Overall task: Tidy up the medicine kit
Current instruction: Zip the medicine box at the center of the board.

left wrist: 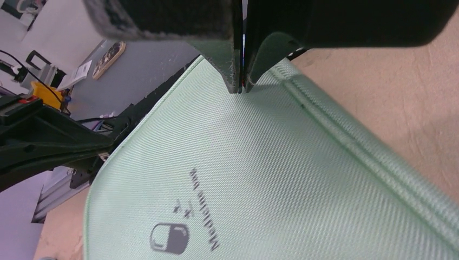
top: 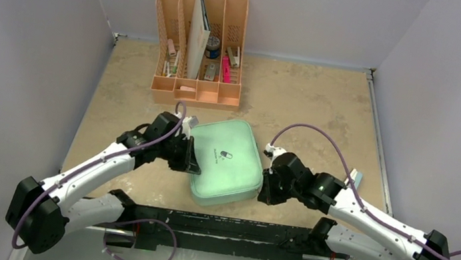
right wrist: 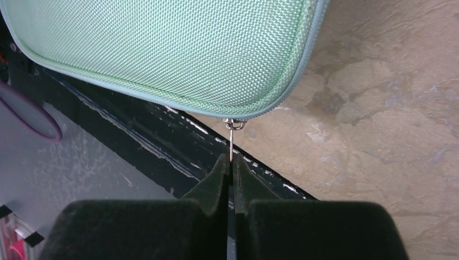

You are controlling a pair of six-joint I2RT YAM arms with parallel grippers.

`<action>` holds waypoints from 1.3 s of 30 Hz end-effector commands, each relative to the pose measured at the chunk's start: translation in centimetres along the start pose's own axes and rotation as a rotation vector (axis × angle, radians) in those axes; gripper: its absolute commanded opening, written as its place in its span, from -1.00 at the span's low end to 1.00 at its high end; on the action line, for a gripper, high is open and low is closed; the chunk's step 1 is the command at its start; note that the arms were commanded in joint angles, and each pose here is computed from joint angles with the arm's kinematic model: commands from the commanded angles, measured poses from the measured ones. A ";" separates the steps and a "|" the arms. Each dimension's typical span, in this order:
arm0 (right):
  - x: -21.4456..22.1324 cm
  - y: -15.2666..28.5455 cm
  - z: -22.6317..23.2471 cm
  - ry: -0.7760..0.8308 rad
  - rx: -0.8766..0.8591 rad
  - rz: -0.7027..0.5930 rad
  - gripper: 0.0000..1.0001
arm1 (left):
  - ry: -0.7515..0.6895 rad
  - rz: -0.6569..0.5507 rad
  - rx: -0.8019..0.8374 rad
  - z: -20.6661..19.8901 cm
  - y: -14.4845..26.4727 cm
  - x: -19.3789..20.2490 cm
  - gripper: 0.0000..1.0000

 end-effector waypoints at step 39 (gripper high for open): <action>-8.0 -5.8 11.7 0.355 -0.331 -0.183 -1.00 | 0.454 -0.445 -0.239 -1.5 13.2 -3.6 0.49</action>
Point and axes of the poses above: each gripper's point midway between its finger pads, its own y axis back along the fingers, its own z axis along the line the jaws close on, x = y × z, the point moved 6 cm from there along y, back along the fingers, and after that the axes turned 14 degrees about y, right-handed, at the moved point
